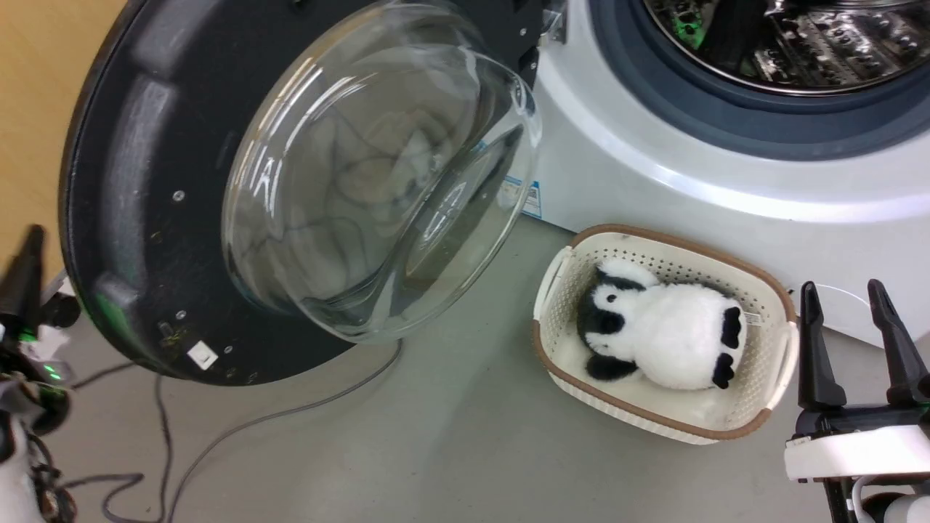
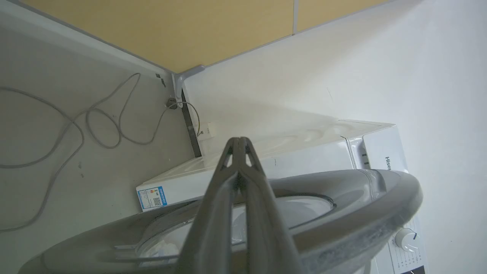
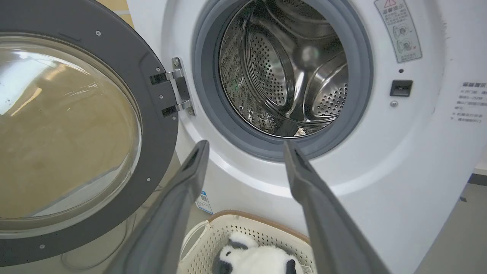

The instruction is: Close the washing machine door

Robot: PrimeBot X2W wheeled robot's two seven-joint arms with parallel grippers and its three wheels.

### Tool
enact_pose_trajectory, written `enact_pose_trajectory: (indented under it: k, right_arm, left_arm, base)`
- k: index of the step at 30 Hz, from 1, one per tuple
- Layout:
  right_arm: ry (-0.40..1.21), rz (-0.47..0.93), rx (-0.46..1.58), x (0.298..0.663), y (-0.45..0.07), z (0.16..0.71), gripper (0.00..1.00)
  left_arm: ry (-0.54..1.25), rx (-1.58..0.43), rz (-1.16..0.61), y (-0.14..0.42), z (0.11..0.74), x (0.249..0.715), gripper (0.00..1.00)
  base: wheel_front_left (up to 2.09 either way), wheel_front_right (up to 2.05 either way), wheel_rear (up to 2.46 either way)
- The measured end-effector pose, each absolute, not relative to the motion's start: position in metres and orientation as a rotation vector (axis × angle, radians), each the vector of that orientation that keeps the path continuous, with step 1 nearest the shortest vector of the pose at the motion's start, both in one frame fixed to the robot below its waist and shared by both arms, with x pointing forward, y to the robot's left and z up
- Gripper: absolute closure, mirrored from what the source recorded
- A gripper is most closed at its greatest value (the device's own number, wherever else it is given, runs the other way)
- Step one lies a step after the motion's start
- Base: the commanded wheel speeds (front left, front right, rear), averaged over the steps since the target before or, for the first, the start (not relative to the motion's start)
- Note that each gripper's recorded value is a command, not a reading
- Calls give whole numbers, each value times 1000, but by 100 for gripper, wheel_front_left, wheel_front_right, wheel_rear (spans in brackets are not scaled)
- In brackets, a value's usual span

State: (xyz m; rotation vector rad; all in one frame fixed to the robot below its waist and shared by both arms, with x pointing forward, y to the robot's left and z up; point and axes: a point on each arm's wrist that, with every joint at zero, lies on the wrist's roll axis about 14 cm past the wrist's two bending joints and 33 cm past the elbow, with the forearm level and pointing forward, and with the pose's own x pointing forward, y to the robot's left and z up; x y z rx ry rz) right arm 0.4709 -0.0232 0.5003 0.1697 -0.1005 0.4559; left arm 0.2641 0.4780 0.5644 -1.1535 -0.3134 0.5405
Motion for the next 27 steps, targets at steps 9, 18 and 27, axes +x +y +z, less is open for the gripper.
enact_pose_trajectory:
  k: [9,18,27]
  right_arm:
    - [-119,479,187,475,-12,501,0]
    - [-127,500,204,476,-2,502,0]
    - [-136,503,213,474,-1,508,0]
  left_arm:
    - [-262,-1236,402,447,564,264,100]
    - [-204,-1233,284,416,570,260,100]
    - [-9,-1219,92,337,556,273,100]
  base:
    - [0,0,0]
    - [0,0,0]
    - [0,0,0]
